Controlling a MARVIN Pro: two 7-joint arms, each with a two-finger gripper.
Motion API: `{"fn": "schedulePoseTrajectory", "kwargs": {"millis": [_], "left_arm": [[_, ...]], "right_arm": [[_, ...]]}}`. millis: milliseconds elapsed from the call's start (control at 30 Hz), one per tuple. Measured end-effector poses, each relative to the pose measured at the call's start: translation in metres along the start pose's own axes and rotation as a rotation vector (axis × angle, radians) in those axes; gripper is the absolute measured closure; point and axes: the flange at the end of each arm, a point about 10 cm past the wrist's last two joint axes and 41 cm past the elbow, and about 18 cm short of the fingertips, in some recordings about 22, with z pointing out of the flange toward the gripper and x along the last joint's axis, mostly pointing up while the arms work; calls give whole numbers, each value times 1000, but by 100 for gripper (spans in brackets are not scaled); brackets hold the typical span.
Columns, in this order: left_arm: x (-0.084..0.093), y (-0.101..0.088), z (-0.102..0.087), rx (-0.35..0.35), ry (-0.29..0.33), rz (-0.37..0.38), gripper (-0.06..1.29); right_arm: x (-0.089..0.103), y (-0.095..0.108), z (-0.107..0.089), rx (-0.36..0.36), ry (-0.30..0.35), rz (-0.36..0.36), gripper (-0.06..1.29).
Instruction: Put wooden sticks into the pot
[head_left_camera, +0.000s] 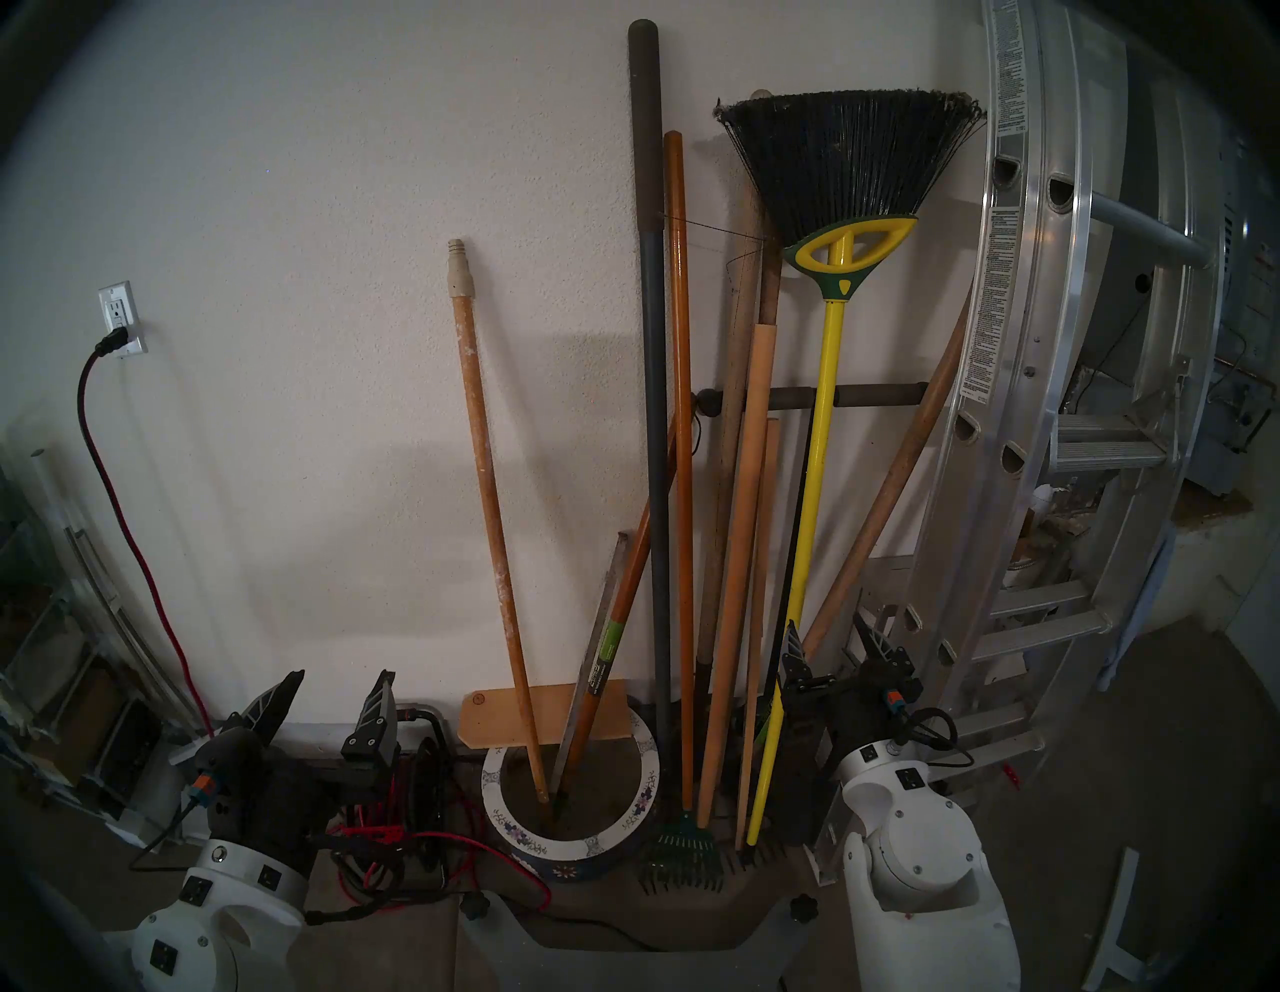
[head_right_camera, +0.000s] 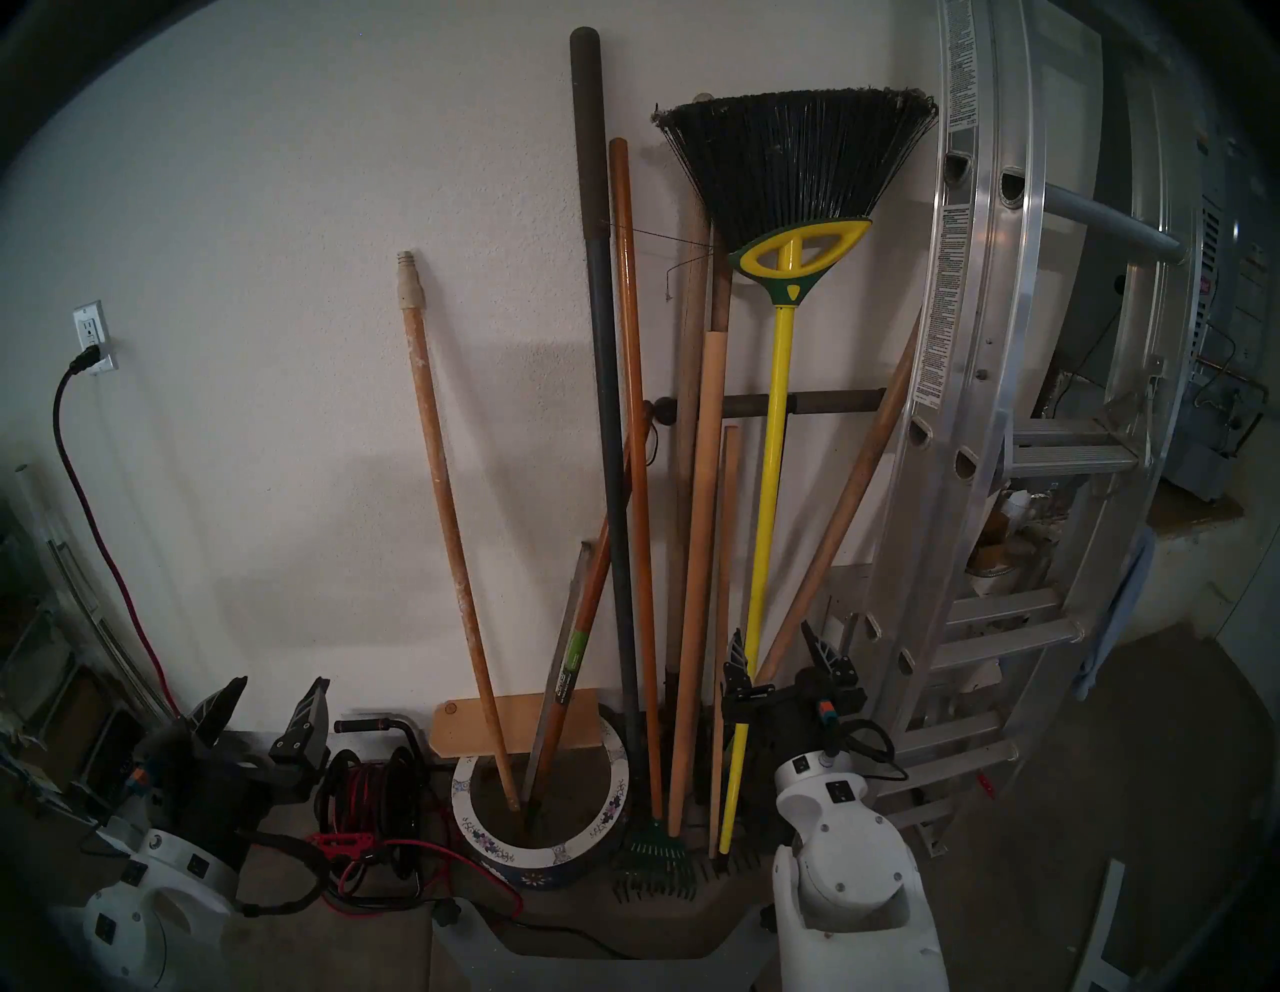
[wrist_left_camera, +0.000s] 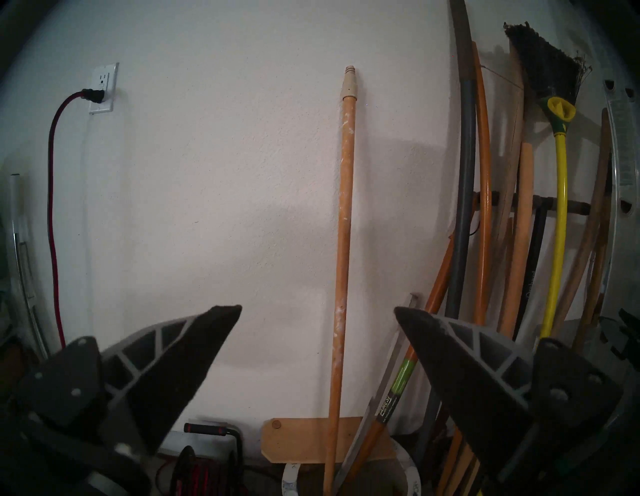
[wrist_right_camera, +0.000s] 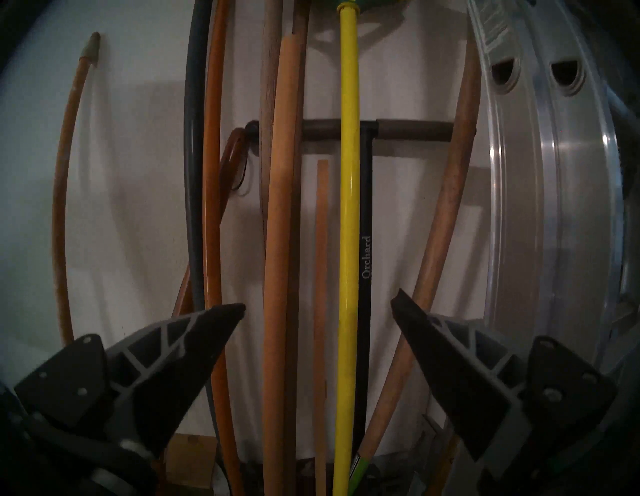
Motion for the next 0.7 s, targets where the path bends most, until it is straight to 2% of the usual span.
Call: {"fn": "schedulePoseTrajectory", "kwargs": {"millis": [67, 167, 267, 300, 500, 700], "left_arm": [[0, -2, -3, -3, 0, 8, -4], [1, -3, -4, -7, 4, 13, -4], [1, -3, -4, -7, 4, 13, -4], [2, -6, -6, -12, 11, 19, -4], [2, -6, -7, -15, 15, 21, -4], [5, -8, -7, -22, 29, 23, -4]], "right_arm": [[-14, -1, 8, -4, -40, -9, 1], [-24, -1, 14, -11, -67, -14, 1], [-24, -1, 14, -11, -67, -14, 1], [-38, 2, 29, -29, -102, -26, 1], [-40, 3, 33, -35, -106, -32, 1], [-67, 24, 45, -62, -180, -56, 1]]}}
